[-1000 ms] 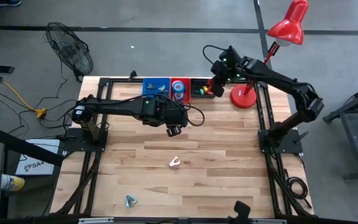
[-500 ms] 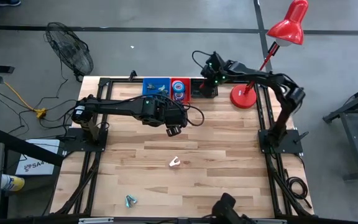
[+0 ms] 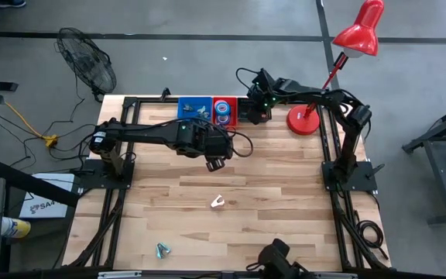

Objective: Pick and place Stapler, Stapler remover, tape
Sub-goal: Put the red stapler into the black basket, then put the blue staple remover into the blue basket

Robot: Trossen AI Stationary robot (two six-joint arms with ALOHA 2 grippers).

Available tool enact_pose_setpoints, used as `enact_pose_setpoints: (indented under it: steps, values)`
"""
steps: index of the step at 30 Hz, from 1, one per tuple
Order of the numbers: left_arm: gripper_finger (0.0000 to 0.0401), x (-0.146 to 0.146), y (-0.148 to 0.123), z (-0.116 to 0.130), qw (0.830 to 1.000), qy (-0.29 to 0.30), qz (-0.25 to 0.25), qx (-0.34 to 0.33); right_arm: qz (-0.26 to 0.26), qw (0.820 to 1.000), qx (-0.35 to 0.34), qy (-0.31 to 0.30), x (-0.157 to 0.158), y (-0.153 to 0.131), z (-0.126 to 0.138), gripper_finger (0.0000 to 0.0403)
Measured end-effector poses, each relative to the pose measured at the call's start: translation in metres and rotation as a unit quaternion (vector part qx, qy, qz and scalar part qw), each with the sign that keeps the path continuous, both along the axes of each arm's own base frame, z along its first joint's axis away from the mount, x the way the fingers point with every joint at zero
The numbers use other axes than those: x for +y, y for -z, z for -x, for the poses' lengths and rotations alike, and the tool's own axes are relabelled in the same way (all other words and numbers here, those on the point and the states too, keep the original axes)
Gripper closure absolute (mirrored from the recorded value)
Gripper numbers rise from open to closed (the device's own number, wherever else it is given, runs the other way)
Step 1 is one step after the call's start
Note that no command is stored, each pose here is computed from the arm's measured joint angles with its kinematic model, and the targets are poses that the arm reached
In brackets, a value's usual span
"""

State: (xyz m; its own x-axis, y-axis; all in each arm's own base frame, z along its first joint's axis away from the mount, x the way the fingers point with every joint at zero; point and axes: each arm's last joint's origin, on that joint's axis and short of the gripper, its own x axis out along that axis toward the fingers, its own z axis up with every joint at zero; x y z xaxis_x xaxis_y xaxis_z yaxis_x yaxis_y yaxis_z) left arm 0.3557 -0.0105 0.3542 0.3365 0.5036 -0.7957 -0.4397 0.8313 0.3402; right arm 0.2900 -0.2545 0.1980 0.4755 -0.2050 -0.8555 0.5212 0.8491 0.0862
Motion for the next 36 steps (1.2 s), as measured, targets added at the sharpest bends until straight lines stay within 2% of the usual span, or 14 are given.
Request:
enact_pose_setpoints:
  steps: [9,16,23,28,36]
  values:
    - [0.0176,-0.001,0.002,0.003,1.000,-0.002,0.026,0.012,0.005,1.000,-0.001,0.003,-0.001,0.000,0.000,0.0313]
    - [0.0176,-0.004,0.004,0.008,0.998,-0.014,0.044,0.034,0.020,0.999,0.011,0.029,-0.002,0.000,0.000,0.0293]
    - [0.0176,-0.015,0.006,0.016,0.996,-0.024,0.059,0.062,0.012,0.999,0.004,0.030,-0.002,-0.001,0.000,0.0241]
    - [0.0176,-0.028,0.007,0.026,0.992,-0.064,0.071,0.078,-0.005,1.000,0.003,0.031,-0.001,-0.001,0.002,0.0194]
    - [0.0176,-0.053,0.008,0.030,0.984,-0.102,0.134,0.056,-0.018,0.999,0.024,0.021,0.005,-0.006,0.008,0.0160]
